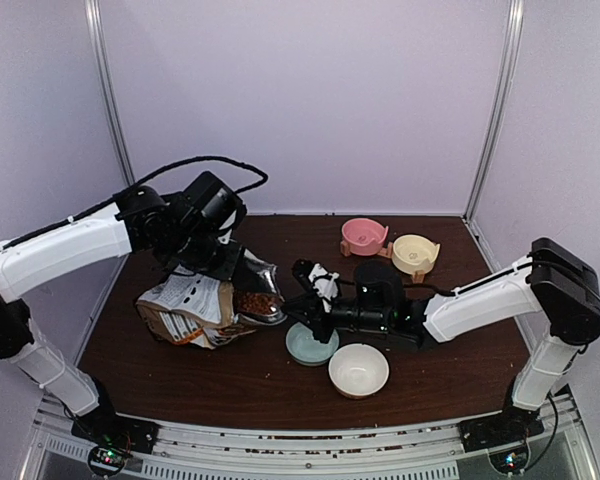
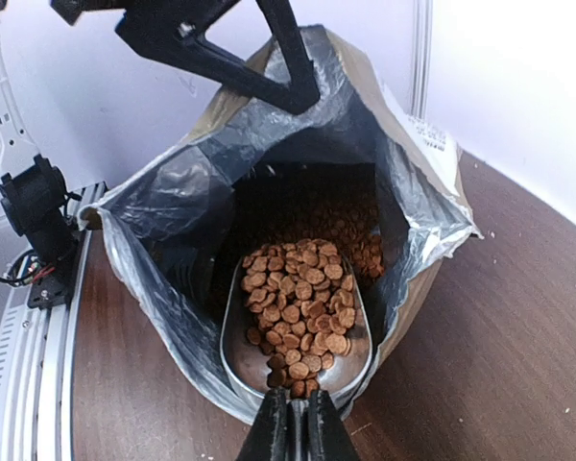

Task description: Serve the pet food

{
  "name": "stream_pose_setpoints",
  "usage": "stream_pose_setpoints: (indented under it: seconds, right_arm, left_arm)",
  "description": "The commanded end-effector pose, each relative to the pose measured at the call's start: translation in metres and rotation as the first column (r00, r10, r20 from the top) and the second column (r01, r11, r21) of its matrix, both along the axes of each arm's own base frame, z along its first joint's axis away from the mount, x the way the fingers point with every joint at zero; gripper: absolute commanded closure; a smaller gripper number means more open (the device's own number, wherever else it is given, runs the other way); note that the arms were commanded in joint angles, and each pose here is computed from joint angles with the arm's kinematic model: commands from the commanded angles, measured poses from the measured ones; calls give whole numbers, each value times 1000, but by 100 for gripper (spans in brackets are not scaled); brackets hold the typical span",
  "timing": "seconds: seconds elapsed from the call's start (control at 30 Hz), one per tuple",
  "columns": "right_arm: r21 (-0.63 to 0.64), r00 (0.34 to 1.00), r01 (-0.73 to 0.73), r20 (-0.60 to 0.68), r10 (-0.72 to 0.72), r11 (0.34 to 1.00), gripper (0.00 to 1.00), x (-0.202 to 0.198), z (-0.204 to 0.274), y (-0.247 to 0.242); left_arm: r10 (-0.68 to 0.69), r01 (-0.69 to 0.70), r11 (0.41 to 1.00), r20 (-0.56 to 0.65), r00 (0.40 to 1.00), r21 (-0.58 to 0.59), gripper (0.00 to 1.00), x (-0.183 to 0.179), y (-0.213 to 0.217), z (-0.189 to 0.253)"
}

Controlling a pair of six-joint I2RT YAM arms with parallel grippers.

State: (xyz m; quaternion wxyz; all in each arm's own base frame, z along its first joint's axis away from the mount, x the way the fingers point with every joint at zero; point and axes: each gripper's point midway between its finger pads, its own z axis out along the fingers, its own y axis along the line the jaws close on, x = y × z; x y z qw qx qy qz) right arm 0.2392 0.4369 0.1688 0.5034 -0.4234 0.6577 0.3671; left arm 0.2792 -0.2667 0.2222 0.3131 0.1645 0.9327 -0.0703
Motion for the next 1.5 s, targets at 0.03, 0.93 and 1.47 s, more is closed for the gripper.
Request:
stream_pose_setpoints:
  seconds: [0.03, 0.93, 1.47]
  right_arm:
    - [157, 995, 25, 92, -40, 987, 100, -3, 63, -17]
    - [260, 968, 147, 160, -193, 954, 100, -3, 131, -83]
    - [157, 810, 545, 155, -565, 824, 100, 94, 99, -222]
  left_arm:
    - [86, -69, 988, 120, 989, -140, 100, 6, 9, 54]
    - [193, -136, 936, 152, 969, -324, 100, 18, 32, 83]
    - [163, -99, 937, 168, 972, -336, 100, 21, 23, 83]
